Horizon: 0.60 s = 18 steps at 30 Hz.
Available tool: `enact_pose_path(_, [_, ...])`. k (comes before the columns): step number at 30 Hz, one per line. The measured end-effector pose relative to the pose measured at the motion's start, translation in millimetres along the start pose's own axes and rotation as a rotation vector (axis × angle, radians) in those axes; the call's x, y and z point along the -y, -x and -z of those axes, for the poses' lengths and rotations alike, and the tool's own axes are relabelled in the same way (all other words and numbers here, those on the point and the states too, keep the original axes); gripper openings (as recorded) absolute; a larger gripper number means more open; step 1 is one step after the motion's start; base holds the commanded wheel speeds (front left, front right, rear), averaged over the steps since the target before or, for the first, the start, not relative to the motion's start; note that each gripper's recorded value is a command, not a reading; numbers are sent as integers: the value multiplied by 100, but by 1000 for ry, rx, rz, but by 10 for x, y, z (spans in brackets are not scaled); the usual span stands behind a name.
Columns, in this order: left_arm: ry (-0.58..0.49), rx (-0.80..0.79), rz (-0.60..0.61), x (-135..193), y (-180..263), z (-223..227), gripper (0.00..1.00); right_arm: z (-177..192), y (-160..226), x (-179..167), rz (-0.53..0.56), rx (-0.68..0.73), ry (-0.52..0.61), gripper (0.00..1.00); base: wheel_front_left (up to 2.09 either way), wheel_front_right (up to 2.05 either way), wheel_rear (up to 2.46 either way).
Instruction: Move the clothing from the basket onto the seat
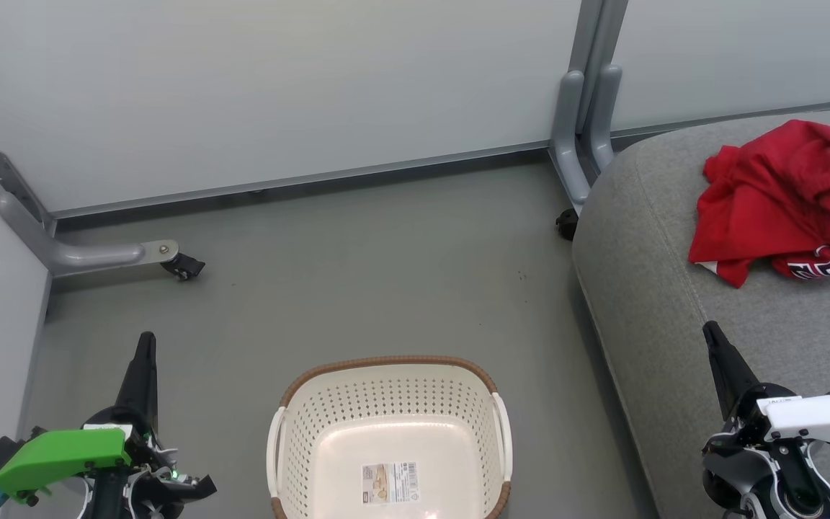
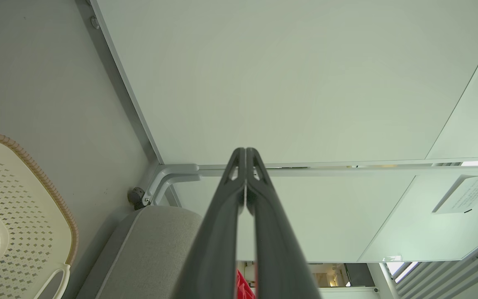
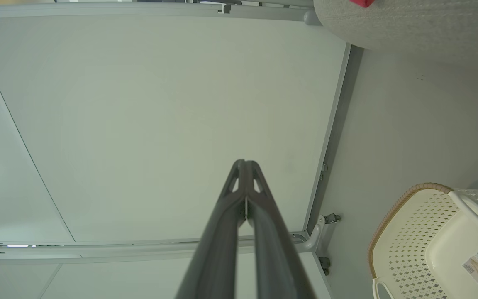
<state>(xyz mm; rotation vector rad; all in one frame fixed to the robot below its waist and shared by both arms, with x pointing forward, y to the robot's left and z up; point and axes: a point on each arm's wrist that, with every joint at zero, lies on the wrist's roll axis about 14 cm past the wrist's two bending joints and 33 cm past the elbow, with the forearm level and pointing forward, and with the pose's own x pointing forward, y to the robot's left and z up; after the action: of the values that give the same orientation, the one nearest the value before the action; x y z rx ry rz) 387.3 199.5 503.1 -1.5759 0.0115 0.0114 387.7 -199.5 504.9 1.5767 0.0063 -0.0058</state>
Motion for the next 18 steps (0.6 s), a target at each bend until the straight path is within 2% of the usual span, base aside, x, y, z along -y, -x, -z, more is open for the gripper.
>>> enact_pose_path(18, [0,0,0,1,0,0,0,0,0,0,0,0,0,0,0,0,0])
